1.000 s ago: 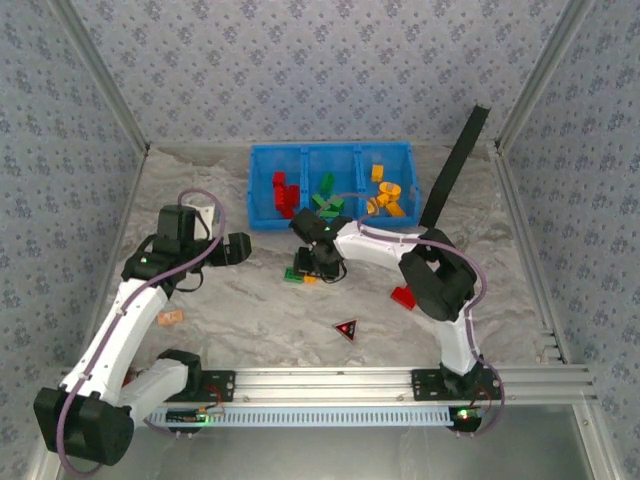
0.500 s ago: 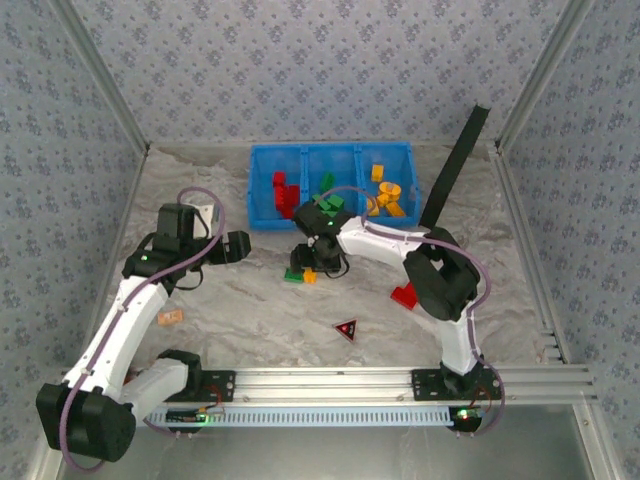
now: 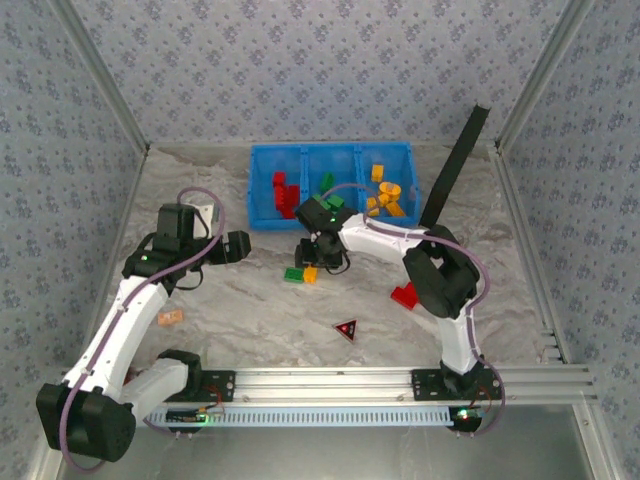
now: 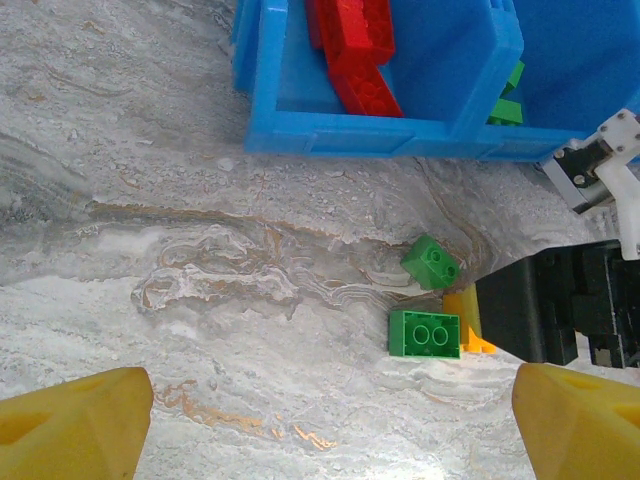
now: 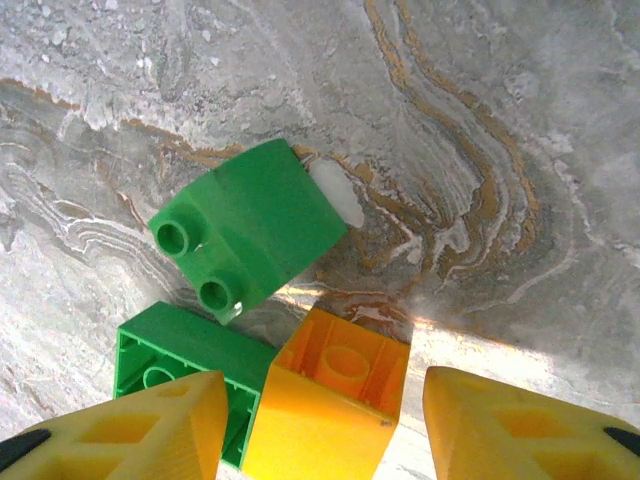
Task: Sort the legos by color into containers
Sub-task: Pick up the lego from the center of the table, then place the lego in the container.
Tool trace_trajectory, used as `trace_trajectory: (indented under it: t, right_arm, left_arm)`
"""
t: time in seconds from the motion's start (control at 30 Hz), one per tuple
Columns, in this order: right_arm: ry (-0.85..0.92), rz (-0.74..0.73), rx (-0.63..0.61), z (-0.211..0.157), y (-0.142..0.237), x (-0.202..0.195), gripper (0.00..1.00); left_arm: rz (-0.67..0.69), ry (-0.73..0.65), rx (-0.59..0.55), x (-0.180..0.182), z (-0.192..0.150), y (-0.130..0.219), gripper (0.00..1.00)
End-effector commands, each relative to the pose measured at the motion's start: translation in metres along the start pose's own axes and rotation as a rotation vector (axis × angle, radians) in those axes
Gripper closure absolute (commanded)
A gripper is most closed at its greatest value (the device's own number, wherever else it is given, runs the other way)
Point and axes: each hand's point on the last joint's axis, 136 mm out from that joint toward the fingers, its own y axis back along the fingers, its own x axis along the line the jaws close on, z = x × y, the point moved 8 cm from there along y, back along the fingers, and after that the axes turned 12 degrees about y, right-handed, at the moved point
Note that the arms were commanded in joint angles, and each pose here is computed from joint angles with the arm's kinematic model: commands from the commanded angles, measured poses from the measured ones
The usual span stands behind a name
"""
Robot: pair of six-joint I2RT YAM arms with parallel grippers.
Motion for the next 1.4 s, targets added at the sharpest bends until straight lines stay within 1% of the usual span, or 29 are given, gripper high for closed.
trace_trajectory:
  t: [0.0,0.2,0.33,0.43,0.5,0.57,0.73,0.83,0.93,1.03,1.13,1.27,1.37]
  right_arm:
    - [-0.026,-0.057,0.032,-0.002,-0.004,-0.006,0.48]
    - [-0.042,-0.091,0.076,-0.014,-0.011,-0.013,0.5]
    - [-0.048,-0.105,0.088,-0.02,-0.012,-0.018,0.61]
    - [-0.038,-0.125,0.096,-0.024,-0.004,-0.024,0.68]
    - [-0.022,-0.142,0.104,-0.029,0.008,-0.032,0.7]
    - [-0.031,-0.158,0.111,-0.034,0.027,-0.042,0.71]
    - [-0.041,-0.198,0.017,-0.028,0.089,-0.074,0.71]
    - [-0.021,-0.244,-0.081,-0.01,0.125,-0.096,0.69]
    - [0.0,-0.327,-0.206,0.021,0.158,-0.122,0.68]
    - [-0.011,-0.376,-0.305,0.053,0.177,-0.145,0.68]
    - [0.003,-0.418,-0.349,0.081,0.179,-0.16,0.68]
    - [0.038,-0.48,-0.347,0.11,0.17,-0.176,0.68]
    - [0.05,-0.5,-0.336,0.126,0.16,-0.188,0.68]
  left_arm:
    - [-0.022,-0.007,-0.004,-0.002,0.002,0.0,0.07]
    - [-0.022,-0.003,-0.003,-0.001,0.003,-0.001,0.07]
    - [-0.022,-0.001,0.002,-0.001,0.002,-0.002,0.07]
    - [-0.022,-0.002,0.003,-0.001,0.003,-0.002,0.07]
    - [-0.02,-0.002,0.002,-0.001,0.003,-0.002,0.07]
    - [-0.021,-0.002,0.003,-0.001,0.003,-0.002,0.07]
    - [-0.021,0.0,0.008,-0.001,0.004,-0.004,0.07]
    - [-0.02,0.001,0.01,-0.001,0.004,-0.004,0.07]
    - [-0.025,0.001,0.021,-0.002,0.005,-0.004,0.05]
    - [-0.032,0.002,0.023,-0.003,0.005,-0.004,0.05]
    - [-0.032,0.003,0.024,-0.003,0.006,-0.005,0.03]
    - [-0.023,0.008,0.04,-0.001,0.003,-0.006,0.02]
    - [-0.018,0.015,0.043,0.001,0.0,-0.008,0.02]
